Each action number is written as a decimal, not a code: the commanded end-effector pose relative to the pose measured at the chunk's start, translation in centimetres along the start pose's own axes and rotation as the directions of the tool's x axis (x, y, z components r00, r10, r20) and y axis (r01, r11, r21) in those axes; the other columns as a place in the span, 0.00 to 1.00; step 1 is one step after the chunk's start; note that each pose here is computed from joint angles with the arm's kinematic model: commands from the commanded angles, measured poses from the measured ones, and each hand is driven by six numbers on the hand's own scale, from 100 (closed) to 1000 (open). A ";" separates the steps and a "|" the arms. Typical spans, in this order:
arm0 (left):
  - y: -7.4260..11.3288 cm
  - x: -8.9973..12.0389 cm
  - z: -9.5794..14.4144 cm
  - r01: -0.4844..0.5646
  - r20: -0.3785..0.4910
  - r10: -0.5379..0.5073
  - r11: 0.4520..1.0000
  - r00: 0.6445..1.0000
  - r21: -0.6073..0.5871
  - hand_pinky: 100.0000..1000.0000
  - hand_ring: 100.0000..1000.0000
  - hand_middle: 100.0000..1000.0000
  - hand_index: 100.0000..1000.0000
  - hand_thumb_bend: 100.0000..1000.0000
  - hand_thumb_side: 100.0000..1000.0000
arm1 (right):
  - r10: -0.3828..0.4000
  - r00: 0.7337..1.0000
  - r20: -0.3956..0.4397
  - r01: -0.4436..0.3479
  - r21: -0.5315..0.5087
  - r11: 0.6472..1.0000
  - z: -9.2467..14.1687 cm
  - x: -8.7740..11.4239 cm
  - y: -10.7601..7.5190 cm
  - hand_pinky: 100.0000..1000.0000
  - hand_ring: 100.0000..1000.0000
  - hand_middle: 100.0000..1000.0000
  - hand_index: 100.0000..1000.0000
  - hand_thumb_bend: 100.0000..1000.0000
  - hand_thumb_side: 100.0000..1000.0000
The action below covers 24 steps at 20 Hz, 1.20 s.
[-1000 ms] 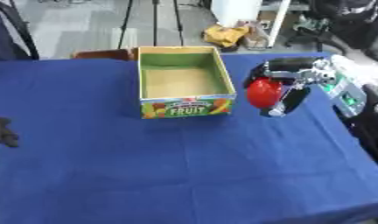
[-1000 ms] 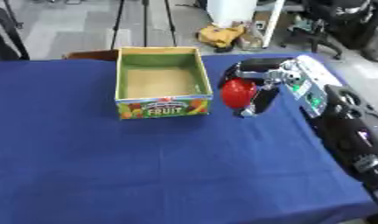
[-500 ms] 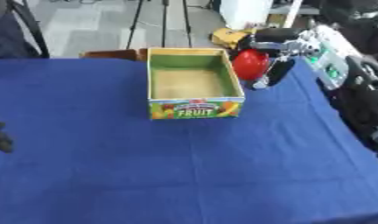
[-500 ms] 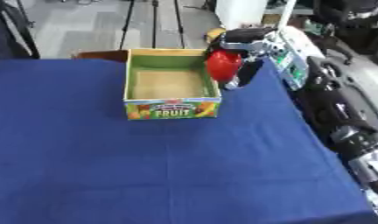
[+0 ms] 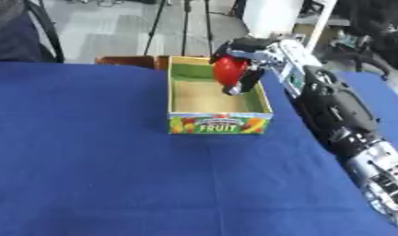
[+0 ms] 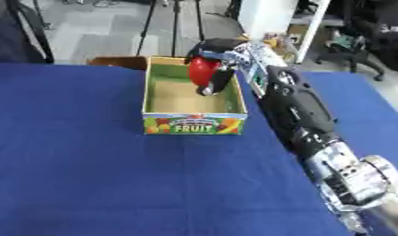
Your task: Pick up objects on the table and place them in the box.
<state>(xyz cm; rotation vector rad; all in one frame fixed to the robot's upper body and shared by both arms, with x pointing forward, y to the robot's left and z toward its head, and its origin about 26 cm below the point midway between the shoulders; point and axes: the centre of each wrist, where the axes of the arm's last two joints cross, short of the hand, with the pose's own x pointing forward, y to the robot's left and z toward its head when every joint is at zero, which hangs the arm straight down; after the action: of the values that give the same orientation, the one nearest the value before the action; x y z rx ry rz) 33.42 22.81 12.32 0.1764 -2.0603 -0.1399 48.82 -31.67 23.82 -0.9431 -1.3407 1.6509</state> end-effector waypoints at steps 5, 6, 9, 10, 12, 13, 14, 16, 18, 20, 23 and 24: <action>-1.0 1.7 -0.8 -0.032 0.059 0.035 0.999 0.998 -0.044 0.54 0.28 0.33 0.51 0.96 0.76 | 0.001 0.987 -0.160 -0.004 -0.017 1.000 0.1 -2.2 2.1 0.19 0.53 0.80 0.90 0.00 0.04; -1.0 1.7 -0.8 -0.034 0.060 0.037 0.998 0.998 -0.045 0.54 0.28 0.33 0.51 0.96 0.76 | 0.012 0.985 -0.170 -0.014 -0.013 1.000 0.1 -2.3 2.5 0.37 0.63 0.83 0.91 0.06 0.06; -1.1 1.7 -0.8 -0.039 0.058 0.041 0.998 0.997 -0.044 0.54 0.28 0.33 0.51 0.96 0.76 | 0.052 0.980 -0.193 -0.052 0.002 0.999 -0.1 -2.4 3.3 0.60 0.75 0.87 0.92 0.13 0.11; -1.1 1.8 -0.8 -0.039 0.058 0.042 0.998 0.997 -0.044 0.54 0.28 0.33 0.51 0.96 0.76 | 0.063 0.978 -0.197 -0.064 -0.001 0.998 -0.1 -2.3 3.4 0.73 0.82 0.90 0.93 0.19 0.28; -1.1 1.8 -0.8 -0.040 0.058 0.042 0.998 0.997 -0.043 0.54 0.28 0.33 0.51 0.98 0.75 | 0.087 0.976 -0.200 -0.094 -0.025 0.995 -0.1 -2.2 3.1 0.85 0.88 0.91 0.94 0.24 0.50; -1.1 1.7 -0.8 -0.040 0.057 0.042 0.998 0.997 -0.043 0.54 0.28 0.33 0.51 0.96 0.76 | 0.096 0.975 -0.200 -0.107 -0.046 0.993 0.0 -2.2 2.8 0.85 0.88 0.91 0.94 0.30 0.49; -1.1 1.7 -0.8 -0.040 0.057 0.043 0.998 0.997 -0.044 0.54 0.28 0.33 0.51 0.96 0.76 | 0.103 0.974 -0.200 -0.119 -0.069 0.991 0.0 -2.1 2.6 0.87 0.89 0.91 0.94 0.39 0.66; -1.1 1.6 -0.7 -0.038 0.055 0.041 0.998 0.998 -0.044 0.54 0.28 0.33 0.51 0.97 0.76 | 0.120 0.973 -0.199 -0.146 -0.123 0.982 0.3 -2.0 2.0 0.90 0.90 0.91 0.94 0.46 0.77; -1.0 1.5 -0.7 -0.036 0.051 0.038 0.999 0.998 -0.040 0.54 0.28 0.33 0.51 0.97 0.76 | 0.138 0.970 -0.202 -0.173 -0.169 0.970 0.5 -2.0 1.5 0.90 0.90 0.91 0.94 0.42 0.78; -0.9 1.4 -0.6 -0.033 0.049 0.035 0.999 0.998 -0.038 0.54 0.28 0.33 0.51 0.97 0.76 | 0.147 0.968 -0.204 -0.189 -0.203 0.961 0.8 -2.0 1.1 0.88 0.89 0.90 0.93 0.32 0.71; -0.7 1.2 -0.5 -0.029 0.043 0.030 0.999 0.999 -0.026 0.54 0.28 0.33 0.51 0.97 0.76 | 0.145 0.975 -0.171 -0.189 -0.279 0.941 1.5 -2.0 0.0 0.80 0.82 0.88 0.90 0.09 0.49; -0.6 1.1 -0.4 -0.027 0.039 0.028 0.999 0.999 -0.021 0.54 0.28 0.33 0.51 0.97 0.76 | 0.141 0.978 -0.154 -0.183 -0.309 0.933 1.8 -1.9 -0.5 0.73 0.77 0.85 0.89 0.00 0.38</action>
<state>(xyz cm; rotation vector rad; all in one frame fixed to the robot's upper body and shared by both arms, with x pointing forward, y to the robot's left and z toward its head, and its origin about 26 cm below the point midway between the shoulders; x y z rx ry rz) 33.30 21.61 12.67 0.1177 -2.0744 -0.1502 48.54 -33.07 21.92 -1.2886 -1.4510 1.5115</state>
